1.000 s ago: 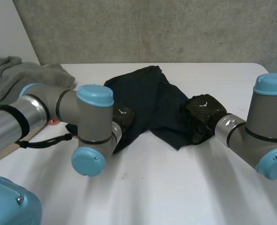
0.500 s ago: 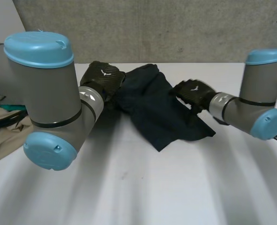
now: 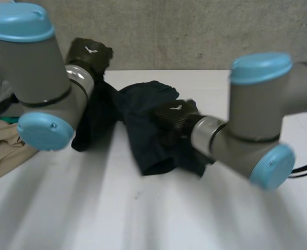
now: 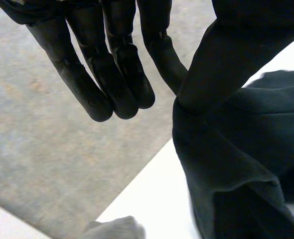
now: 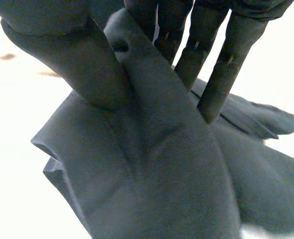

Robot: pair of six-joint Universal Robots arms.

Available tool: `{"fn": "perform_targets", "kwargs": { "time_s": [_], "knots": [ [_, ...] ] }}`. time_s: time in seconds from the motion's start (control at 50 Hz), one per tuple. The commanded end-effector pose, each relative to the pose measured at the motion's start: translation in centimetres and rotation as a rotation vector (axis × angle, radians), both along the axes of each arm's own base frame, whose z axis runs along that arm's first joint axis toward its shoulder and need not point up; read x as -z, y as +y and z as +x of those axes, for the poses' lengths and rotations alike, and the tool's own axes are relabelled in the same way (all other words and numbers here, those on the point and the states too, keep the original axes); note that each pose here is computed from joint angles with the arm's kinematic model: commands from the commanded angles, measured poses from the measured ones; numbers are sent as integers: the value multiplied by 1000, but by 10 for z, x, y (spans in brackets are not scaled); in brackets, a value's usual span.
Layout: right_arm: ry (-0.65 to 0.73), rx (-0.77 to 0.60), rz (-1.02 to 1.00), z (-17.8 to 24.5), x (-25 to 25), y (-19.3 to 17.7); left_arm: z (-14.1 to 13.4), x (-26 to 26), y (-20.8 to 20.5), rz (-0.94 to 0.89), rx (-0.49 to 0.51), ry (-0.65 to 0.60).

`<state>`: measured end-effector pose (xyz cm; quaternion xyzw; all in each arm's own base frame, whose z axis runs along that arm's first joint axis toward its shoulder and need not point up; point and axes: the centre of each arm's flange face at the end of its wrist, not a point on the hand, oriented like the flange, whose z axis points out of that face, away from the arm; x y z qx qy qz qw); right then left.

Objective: Fold the laundry.

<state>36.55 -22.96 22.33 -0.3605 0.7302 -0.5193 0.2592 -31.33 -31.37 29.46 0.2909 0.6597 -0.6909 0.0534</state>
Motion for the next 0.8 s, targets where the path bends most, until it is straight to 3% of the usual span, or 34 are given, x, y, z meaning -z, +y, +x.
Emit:
{"fn": "perform_targets", "kwargs": {
  "time_s": [0.02,0.08,0.14,0.24,0.32,0.52,0.62,0.8],
  "knots": [
    [-185,-21,63,58,18,50,25,1,-42,-40,-73,-24],
    [-174,-94,53,86,39,58,35,6,-54,-36,-101,-34],
    [-69,-112,52,92,52,59,43,10,-61,-24,-122,-38],
    [67,-70,63,70,32,54,53,9,-56,-2,-145,-29],
    [29,-7,11,43,-12,33,57,-2,-42,-12,-146,-13],
    [141,-18,-183,-26,-51,-3,56,-10,28,45,-53,-22],
    [295,-76,-281,-44,-25,-27,44,22,80,172,32,-46],
    [374,-180,-347,-40,33,-53,26,96,130,415,80,-74]
  ]
}}
